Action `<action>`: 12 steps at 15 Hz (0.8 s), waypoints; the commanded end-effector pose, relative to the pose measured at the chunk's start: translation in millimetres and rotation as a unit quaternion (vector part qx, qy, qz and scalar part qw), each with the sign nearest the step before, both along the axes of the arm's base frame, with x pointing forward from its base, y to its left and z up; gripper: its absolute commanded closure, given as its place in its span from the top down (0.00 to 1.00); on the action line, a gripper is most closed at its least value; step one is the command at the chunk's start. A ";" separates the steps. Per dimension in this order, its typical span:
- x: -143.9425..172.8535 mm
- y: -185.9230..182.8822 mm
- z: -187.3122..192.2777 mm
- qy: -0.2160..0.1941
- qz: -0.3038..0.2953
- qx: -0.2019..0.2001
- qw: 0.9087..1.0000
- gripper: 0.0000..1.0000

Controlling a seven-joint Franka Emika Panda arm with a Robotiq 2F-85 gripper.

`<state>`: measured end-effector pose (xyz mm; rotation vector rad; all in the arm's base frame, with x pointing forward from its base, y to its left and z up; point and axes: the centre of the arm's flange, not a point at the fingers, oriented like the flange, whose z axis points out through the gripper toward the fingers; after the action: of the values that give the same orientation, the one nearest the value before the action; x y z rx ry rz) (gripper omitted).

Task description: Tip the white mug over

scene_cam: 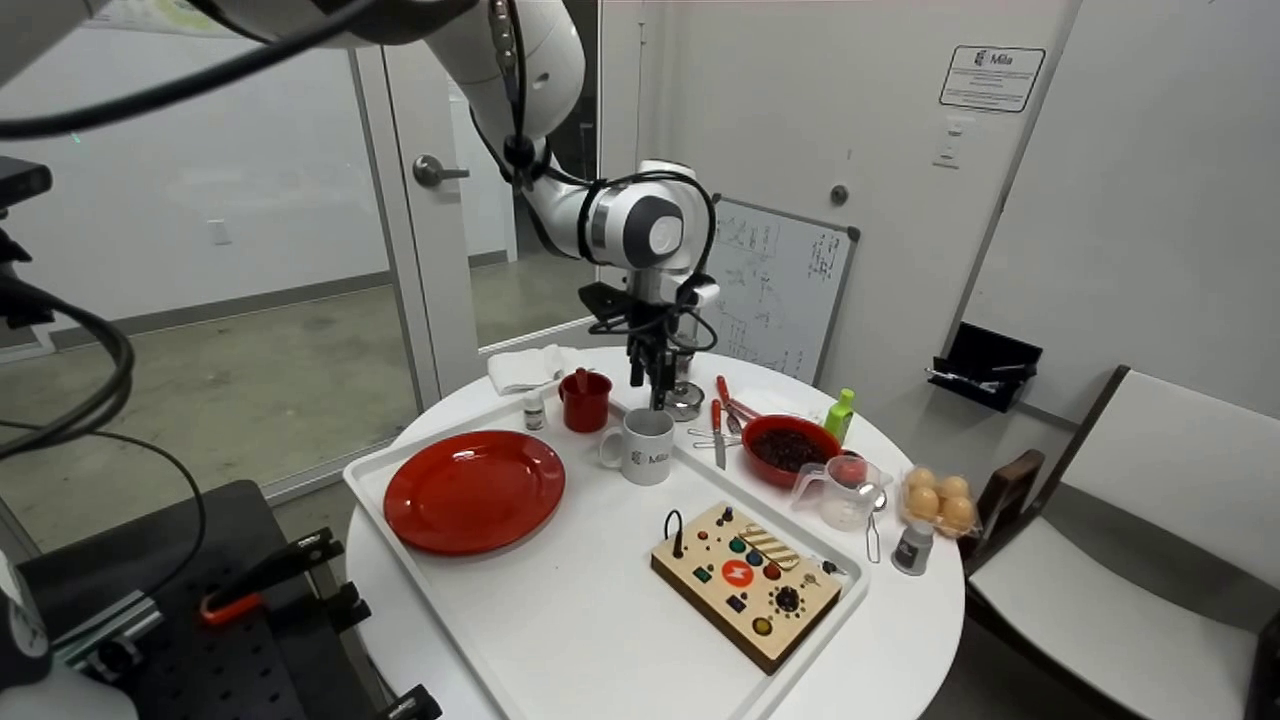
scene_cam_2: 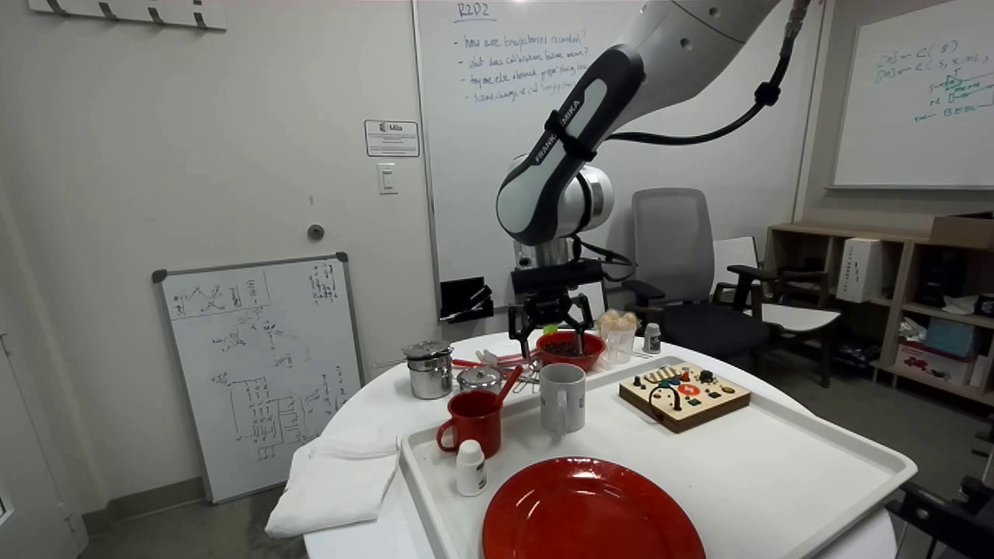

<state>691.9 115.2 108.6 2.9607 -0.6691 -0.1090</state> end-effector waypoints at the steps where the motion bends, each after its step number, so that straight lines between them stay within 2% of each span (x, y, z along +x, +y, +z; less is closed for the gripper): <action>1: 11.4 5.3 -23.2 -0.008 0.003 -0.011 1.000 1.00; 12: 30.1 13.0 -49.2 -0.004 0.013 -0.014 1.000 1.00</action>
<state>703.7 120.9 67.7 2.9499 -0.6453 -0.0916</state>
